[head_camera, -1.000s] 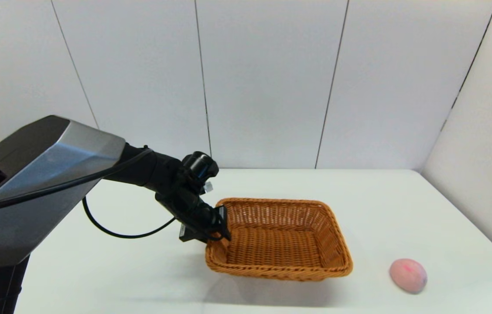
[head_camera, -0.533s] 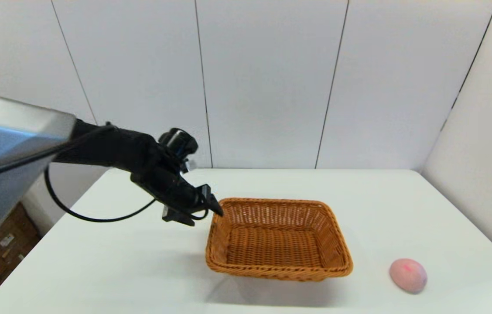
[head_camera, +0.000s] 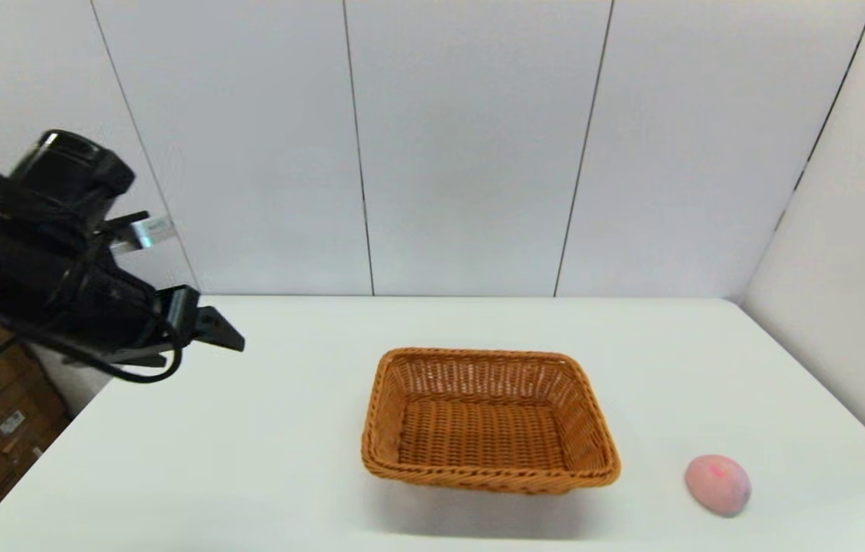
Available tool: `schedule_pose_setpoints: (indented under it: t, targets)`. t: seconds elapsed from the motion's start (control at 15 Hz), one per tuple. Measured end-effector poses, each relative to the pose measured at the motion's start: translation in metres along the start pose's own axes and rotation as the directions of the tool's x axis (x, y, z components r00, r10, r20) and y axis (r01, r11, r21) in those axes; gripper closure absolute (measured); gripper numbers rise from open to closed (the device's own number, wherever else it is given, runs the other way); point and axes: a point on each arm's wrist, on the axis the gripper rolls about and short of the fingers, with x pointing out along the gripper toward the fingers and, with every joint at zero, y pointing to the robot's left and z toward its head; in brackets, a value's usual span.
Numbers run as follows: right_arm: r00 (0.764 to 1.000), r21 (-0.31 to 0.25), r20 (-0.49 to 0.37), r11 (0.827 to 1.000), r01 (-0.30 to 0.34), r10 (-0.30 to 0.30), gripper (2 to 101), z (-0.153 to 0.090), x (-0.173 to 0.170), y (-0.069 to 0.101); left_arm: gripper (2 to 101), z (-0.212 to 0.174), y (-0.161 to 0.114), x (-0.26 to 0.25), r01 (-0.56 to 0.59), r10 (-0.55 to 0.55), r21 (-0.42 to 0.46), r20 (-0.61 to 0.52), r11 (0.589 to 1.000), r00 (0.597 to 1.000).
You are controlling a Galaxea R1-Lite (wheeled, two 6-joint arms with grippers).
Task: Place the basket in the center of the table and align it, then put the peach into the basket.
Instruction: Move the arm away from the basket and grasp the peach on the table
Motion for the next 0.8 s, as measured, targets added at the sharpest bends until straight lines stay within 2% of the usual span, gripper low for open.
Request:
schedule_pose_setpoints:
  t: [0.2, 0.47, 0.8]
  targets:
    - [1.000, 0.000, -0.001, 1.000, 0.001, -0.001, 5.2, 0.000, 0.000, 0.000, 11.1, -0.046, 0.009, -0.039, -0.017, 0.016, 0.012, 0.069, 1.000, 0.997]
    - [1.000, 0.000, 0.000, 1.000, 0.000, 0.000, 5.2, 0.000, 0.000, 0.000, 8.8, -0.094, 0.022, -0.063, -0.119, 0.114, 0.014, 0.175, 0.993, 0.978]
    - [1.000, 0.000, 0.000, 1.000, 0.000, 0.000, 5.2, 0.000, 0.000, 0.000, 7.1, -0.147, 0.036, -0.081, -0.127, 0.121, 0.006, 0.255, 0.992, 0.959]
